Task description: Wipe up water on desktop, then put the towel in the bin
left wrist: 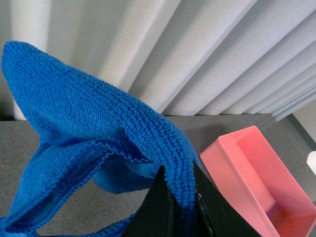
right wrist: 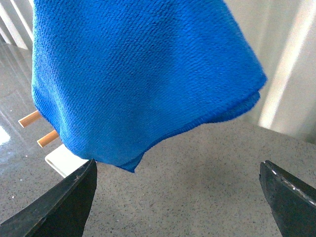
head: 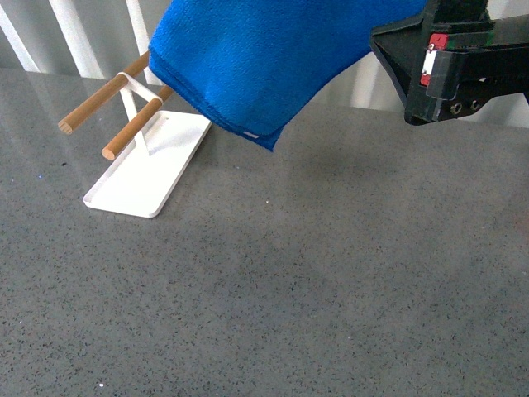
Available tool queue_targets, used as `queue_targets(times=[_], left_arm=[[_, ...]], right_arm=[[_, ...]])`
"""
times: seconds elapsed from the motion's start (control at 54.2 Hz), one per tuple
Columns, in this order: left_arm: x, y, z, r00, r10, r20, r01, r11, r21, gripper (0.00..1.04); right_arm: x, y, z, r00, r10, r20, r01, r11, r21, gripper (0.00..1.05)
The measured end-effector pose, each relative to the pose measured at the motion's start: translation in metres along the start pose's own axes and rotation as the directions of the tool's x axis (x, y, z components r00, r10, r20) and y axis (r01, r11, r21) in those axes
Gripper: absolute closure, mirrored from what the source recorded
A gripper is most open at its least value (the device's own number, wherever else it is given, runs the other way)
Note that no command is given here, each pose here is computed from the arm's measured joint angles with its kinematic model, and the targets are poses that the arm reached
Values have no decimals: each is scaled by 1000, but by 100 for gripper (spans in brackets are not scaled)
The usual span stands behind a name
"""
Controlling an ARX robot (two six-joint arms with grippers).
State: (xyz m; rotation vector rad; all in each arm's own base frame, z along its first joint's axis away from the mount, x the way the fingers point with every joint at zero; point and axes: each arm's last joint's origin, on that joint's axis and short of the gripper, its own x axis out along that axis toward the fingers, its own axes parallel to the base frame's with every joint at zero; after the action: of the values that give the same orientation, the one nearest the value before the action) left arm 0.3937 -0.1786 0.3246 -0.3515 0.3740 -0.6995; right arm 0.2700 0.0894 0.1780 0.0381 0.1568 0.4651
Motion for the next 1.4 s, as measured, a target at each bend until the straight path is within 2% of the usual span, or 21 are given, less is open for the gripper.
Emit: queue_targets(times=[0.332,0.664,0.885,1.088,1.18,1.217,1.401], left_arm=[[1,-1,-10,997,-67,-46,65,997,-53,101],[-1,3,-7,991,-126,-52,120,987,-103,101],[-2,4,-5,989,-143,-43,137,983,-120,101],[-2,10,-4,988,-152,-34,147,982,-121,101],[0,15,-5,988,-150,-33,144,982,-125,101],[1,18,-5,988,-148,-33,143,982,-127,101],[4,28,-8,989,-140,-39,133,982,-136,101]], right_arm=[[28,-10,2,1000,-8,11,8,1000,-26,7],[57,-17,12,997,19,71,-19,1000,-6,8],[65,-13,11,992,40,122,-42,999,16,41],[66,-10,12,986,51,156,-56,998,31,84],[66,-12,13,985,44,169,-51,998,38,98],[65,-14,14,984,40,173,-47,998,40,102],[61,-24,20,980,9,197,-20,998,54,102]])
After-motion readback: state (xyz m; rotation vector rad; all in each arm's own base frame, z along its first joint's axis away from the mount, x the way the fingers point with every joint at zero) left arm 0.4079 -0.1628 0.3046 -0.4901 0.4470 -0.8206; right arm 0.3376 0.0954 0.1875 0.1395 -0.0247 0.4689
